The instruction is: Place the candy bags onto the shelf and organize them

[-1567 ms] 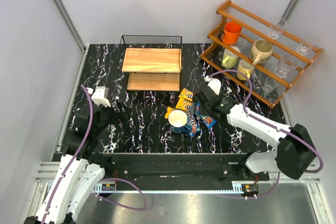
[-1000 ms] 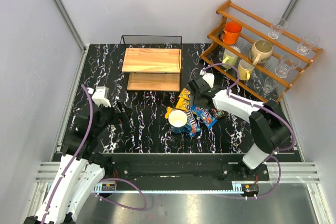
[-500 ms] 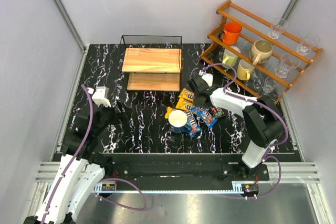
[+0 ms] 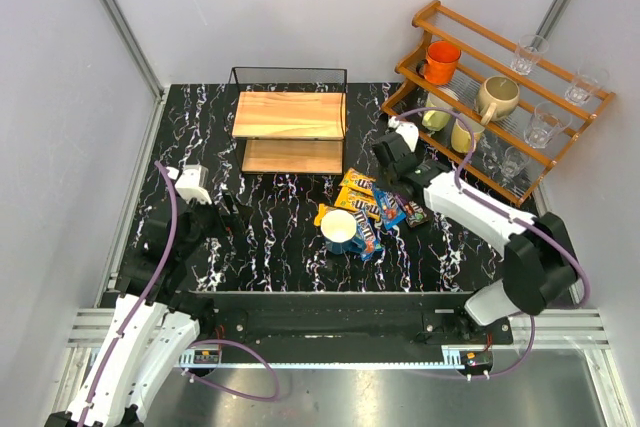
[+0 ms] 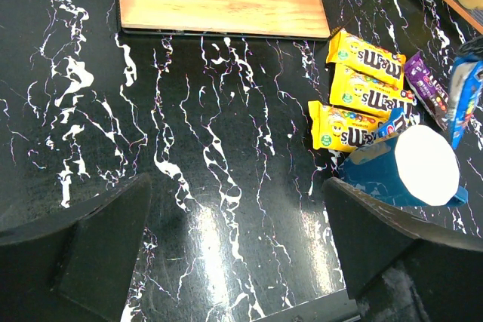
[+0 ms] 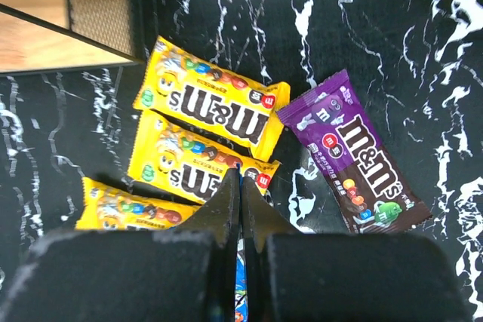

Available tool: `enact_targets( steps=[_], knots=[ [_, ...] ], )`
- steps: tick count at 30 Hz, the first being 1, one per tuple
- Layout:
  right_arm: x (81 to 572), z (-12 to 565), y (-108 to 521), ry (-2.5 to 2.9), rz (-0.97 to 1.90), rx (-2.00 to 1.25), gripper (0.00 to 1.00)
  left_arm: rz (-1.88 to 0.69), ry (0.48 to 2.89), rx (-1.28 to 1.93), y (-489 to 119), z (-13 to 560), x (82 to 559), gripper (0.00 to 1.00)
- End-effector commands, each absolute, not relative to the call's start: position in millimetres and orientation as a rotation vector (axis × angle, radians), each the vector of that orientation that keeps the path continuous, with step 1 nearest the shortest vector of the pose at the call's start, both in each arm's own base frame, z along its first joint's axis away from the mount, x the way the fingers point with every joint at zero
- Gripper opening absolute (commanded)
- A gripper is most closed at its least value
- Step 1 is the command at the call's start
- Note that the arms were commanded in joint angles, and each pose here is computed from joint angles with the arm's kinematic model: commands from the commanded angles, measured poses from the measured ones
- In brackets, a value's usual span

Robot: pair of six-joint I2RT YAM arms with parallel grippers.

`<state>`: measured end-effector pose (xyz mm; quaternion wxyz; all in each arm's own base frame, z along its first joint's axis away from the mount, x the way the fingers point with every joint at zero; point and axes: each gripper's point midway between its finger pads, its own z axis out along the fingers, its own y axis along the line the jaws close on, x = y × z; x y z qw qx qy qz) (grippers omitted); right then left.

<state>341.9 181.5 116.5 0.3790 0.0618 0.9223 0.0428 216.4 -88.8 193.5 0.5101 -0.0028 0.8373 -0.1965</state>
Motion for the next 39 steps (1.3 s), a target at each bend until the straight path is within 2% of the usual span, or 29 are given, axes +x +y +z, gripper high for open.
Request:
enact_targets(
  steps=[1,8,10,11,13,14,16,17,18,19,21,22,23,24,25,27,30,39],
  knots=[
    [355,192,186,2.18,0.227,0.15,0.0,-0.493,1.942,0.02,-93,213,223,0.99],
    [369,309,217,2.016,0.445,0.104,0.0,-0.494,1.939,0.02,-93,214,223,0.99],
    [375,317,233,2.027,0.493,0.08,0.0,-0.493,1.937,0.019,-93,214,223,0.99],
    [376,341,243,1.991,0.534,0.069,0.0,-0.492,1.934,0.018,-93,215,223,0.99],
    [386,341,262,2.004,0.537,0.04,0.0,-0.491,1.931,0.018,-92,215,222,0.99],
    [383,362,278,1.971,0.571,0.012,0.0,-0.491,1.931,0.018,-92,215,222,0.99],
    [395,353,300,1.994,0.549,-0.017,0.0,-0.491,1.928,0.015,-92,216,222,0.99],
    [390,376,316,1.96,0.588,-0.037,0.0,-0.491,1.928,0.015,-92,216,222,0.99],
    [400,362,330,1.989,0.576,-0.044,0.0,-0.49,1.926,0.014,-92,217,222,0.99],
    [403,385,338,1.944,0.621,-0.006,0.0,-0.489,1.928,0.014,-92,216,222,0.99],
    [417,367,357,1.989,0.632,0.018,0.0,-0.487,1.924,0.01,-91,217,223,0.99],
    [421,393,364,1.937,0.696,0.061,0.0,-0.484,1.922,0.008,-90,218,223,0.99],
    [423,390,370,1.951,0.696,0.068,0.0,-0.48,1.925,0.0,-89,217,223,0.99],
    [436,366,385,1.987,0.676,0.079,0.0,-0.461,1.92,-0.016,-86,218,224,0.99],
    [438,395,389,1.923,0.741,0.129,0.0,-0.451,1.924,-0.025,-84,218,223,0.99],
    [447,368,408,1.97,0.75,0.162,0.0,-0.417,1.923,-0.058,-77,217,224,0.99],
    [456,362,424,1.949,0.814,0.262,0.0,-0.359,1.921,-0.11,-66,216,226,0.99],
    [482,321,430,1.934,0.765,0.467,0.0,-0.325,1.89,-0.161,-56,222,223,0.99]
  ],
)
